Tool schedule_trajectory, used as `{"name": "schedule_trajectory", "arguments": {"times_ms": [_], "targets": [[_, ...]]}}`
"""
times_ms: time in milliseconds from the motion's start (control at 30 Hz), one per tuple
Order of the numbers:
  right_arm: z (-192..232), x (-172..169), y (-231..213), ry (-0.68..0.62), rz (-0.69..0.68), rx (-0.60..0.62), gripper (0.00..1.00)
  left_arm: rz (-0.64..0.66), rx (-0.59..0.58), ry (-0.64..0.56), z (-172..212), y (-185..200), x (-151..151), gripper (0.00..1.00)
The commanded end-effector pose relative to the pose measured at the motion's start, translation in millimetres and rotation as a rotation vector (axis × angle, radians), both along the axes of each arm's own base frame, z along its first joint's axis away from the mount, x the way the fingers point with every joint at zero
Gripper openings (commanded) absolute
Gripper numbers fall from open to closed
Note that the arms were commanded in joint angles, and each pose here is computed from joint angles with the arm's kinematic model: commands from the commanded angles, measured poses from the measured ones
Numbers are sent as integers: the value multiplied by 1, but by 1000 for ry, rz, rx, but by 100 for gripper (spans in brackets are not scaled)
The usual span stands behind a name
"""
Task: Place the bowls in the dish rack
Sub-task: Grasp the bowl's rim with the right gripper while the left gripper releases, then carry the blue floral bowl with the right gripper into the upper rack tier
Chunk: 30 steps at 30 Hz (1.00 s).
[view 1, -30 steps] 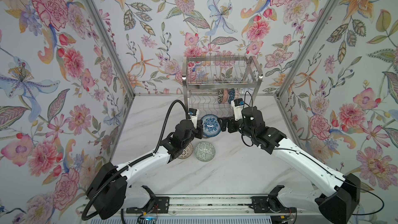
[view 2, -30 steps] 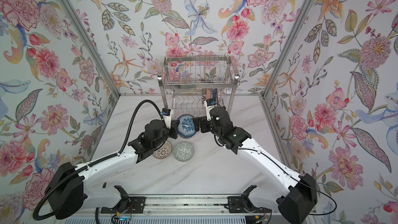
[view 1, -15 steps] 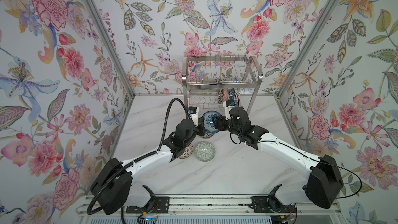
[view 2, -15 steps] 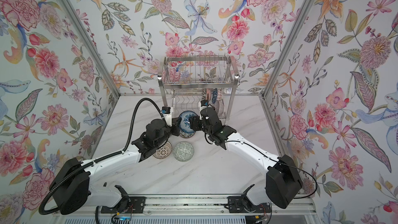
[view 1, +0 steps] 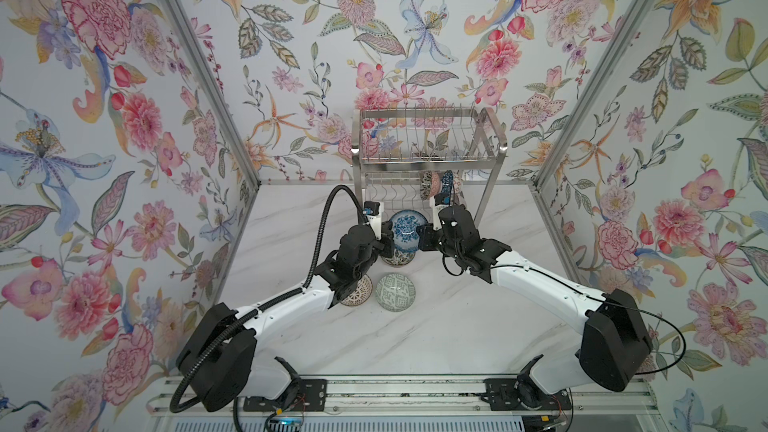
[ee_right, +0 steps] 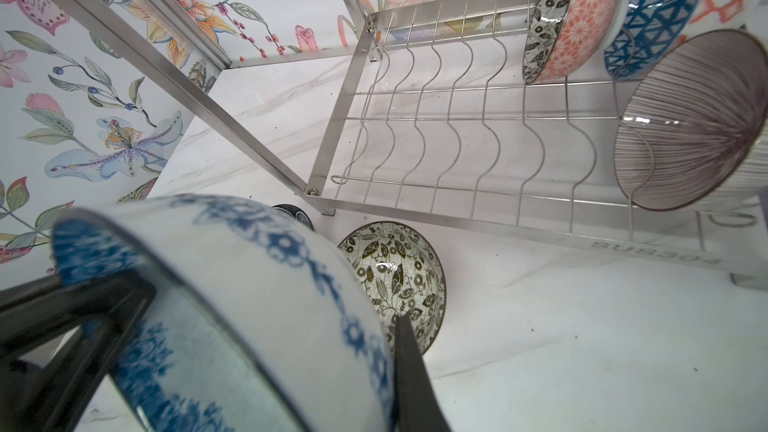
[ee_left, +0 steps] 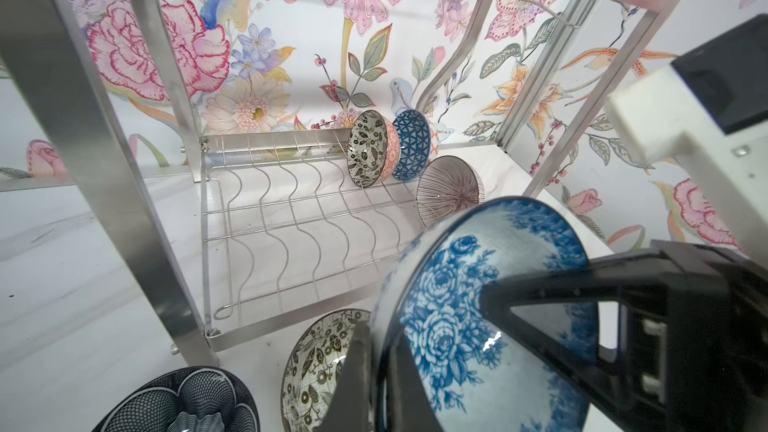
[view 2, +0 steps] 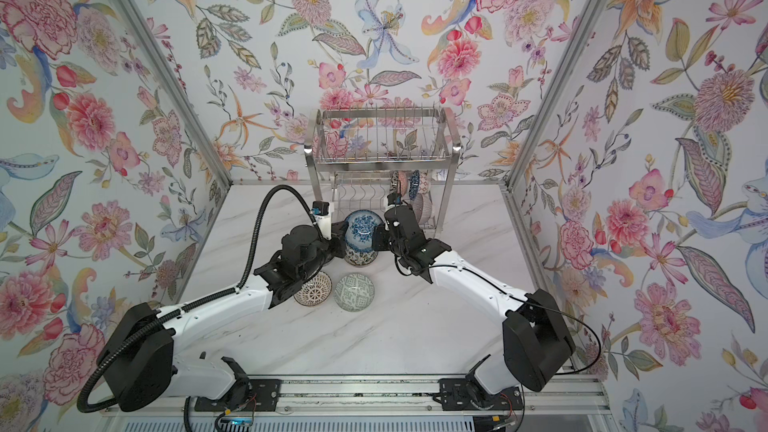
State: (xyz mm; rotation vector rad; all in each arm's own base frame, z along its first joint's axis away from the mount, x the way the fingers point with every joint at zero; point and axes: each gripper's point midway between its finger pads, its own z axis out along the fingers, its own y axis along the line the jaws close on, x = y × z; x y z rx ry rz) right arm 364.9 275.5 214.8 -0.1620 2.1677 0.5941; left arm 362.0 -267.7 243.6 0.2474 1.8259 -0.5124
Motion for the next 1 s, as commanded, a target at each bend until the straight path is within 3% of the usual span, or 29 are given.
{"name": "schedule_trajectory", "arguments": {"times_ms": [0, 67, 100, 333, 433, 667, 967], "targets": [[34, 12, -2, -79, -13, 28, 0, 3, -46, -63, 45, 5, 5, 40], [39, 15, -8, -106, -18, -1, 0, 23, 26, -56, 50, 23, 5, 88], [39, 15, -11, -121, -20, -20, 0, 32, 66, -50, 52, 32, 5, 99], [47, 46, -67, -227, -167, -254, 0, 176, 388, 11, 64, 141, -6, 99], [47, 55, -84, -261, -229, -388, 0, 241, 460, 45, 53, 178, -10, 99], [44, 80, -102, -308, -338, -686, 0, 265, 412, 48, 26, 206, -9, 99], [29, 105, -94, -360, -377, -920, 0, 237, 394, 63, 15, 207, -7, 99]]}}
